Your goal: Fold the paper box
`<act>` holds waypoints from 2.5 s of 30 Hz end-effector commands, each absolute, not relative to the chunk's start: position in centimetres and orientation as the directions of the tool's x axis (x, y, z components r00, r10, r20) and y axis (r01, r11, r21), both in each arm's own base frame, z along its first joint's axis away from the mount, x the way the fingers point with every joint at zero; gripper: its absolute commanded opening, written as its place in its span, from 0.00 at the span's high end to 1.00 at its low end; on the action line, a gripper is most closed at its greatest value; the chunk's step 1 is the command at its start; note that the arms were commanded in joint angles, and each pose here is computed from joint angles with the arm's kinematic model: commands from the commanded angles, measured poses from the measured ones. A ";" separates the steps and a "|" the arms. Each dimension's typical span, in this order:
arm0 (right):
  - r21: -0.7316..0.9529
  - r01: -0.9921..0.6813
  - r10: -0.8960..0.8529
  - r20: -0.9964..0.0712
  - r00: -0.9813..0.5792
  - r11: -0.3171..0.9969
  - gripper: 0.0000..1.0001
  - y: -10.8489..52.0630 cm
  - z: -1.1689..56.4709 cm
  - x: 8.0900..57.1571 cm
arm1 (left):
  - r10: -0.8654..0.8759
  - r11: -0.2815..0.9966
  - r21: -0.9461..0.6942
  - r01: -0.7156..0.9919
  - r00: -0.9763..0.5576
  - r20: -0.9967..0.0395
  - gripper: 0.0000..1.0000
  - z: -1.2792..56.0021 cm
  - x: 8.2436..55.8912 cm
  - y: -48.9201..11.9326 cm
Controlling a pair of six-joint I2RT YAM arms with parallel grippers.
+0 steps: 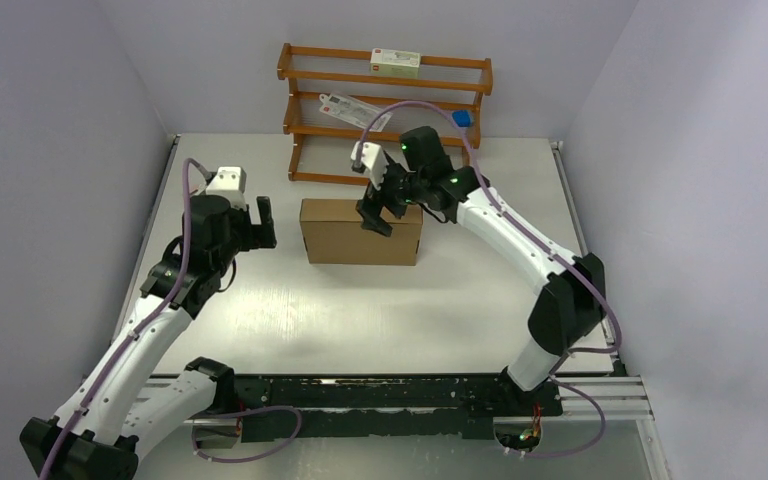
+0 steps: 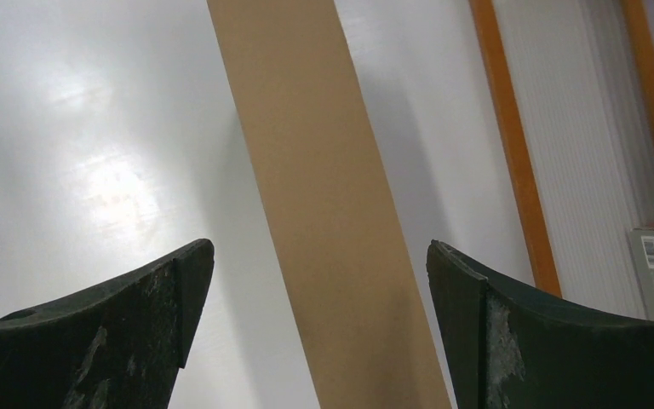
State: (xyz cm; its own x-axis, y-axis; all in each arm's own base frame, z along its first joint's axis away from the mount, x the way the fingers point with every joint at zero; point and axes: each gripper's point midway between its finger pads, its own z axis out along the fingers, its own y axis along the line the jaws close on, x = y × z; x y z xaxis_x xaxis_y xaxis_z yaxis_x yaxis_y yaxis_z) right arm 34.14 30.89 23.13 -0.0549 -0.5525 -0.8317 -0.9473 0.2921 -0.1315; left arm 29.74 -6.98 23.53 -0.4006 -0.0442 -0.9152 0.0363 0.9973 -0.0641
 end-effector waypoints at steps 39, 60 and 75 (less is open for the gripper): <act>-0.660 -0.723 -0.864 -0.468 0.184 0.203 0.30 30.7 21.4 30.5 | -0.085 0.996 -0.070 -0.060 -0.293 -0.952 0.02 26.1 29.1 -4.9; -0.876 -0.482 -0.907 -0.225 0.356 0.028 0.09 31.7 9.3 20.3 | -0.170 0.982 -0.149 -0.113 -0.205 -0.964 0.02 26.2 23.0 -1.9; -0.559 -0.805 -0.845 -0.514 0.146 0.201 0.00 33.7 11.4 15.3 | -0.154 0.987 -0.140 -0.083 -0.188 -0.970 0.02 26.3 23.0 -2.2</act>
State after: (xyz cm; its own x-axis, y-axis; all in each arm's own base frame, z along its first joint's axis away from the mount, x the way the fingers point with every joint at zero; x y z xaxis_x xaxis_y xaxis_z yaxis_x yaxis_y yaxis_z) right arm 17.00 33.37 10.22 0.2185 -0.8850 -0.4112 -0.7310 0.1307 -0.6697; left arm 23.10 -2.02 26.03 -0.2011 -0.1621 -0.9661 -0.1028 0.9843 -0.1437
